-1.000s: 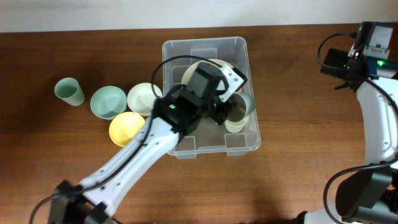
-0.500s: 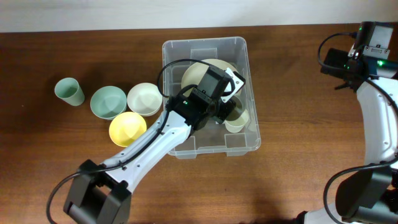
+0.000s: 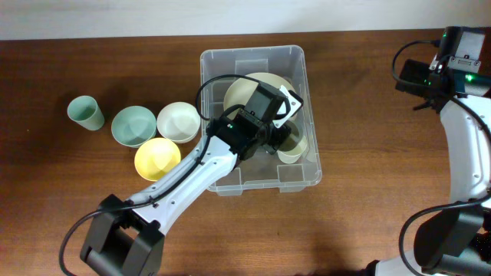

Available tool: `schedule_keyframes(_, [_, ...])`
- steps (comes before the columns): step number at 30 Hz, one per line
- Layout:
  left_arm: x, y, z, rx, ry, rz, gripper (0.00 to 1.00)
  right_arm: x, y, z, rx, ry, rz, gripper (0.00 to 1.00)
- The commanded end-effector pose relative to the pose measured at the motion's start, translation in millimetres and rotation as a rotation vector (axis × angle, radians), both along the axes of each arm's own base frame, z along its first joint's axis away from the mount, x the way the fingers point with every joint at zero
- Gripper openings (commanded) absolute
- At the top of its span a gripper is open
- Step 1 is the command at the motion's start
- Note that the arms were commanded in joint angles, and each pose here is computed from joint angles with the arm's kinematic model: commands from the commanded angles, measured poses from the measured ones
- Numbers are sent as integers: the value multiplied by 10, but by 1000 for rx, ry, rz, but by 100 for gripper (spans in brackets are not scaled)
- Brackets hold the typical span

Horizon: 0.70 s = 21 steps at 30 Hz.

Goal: Pack container
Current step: 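Carry the grey cup into the bin and lower it onto the white cup, then release the grey cup and move the left gripper to the green cup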

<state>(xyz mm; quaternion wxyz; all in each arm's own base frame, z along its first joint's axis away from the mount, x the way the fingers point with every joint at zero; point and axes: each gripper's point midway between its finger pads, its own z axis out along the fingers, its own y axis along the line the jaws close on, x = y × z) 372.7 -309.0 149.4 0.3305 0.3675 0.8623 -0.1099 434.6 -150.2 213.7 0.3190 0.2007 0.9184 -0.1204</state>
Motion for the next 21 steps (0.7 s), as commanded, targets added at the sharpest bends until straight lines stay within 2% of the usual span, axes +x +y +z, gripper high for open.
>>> schedule_keyframes(1, [-56,-33,-60,8,21,-31,6,-6,-52,91,-14,-22,-21,99])
schedule_keyframes(8, [-95,-3,-99,24,41,-31,8,-6,-52,91,-14,-22,-21,99])
schedule_keyframes(11, [-95,-3,-99,24,41,-31,16,-6,-52,91,-14,-22,-21,99])
schedule_keyframes(12, [-94,-3,-99,24,41,-31,22,-5,-52,93,-14,-22,-21,99])
schedule_keyframes(14, [-92,-4,-97,23,39,-31,47,-6,-52,91,-14,-22,-21,99])
schedule_keyframes(15, [-91,-5,-95,23,39,-31,55,-6,-52,91,-14,-22,-21,99])
schedule_keyframes(19, [-49,-20,-28,11,23,-25,57,-6,-52,91,-14,-22,-21,99])
schedule_keyframes(21, [56,29,75,0,3,34,57,-7,-51,91,-14,-21,-21,99])
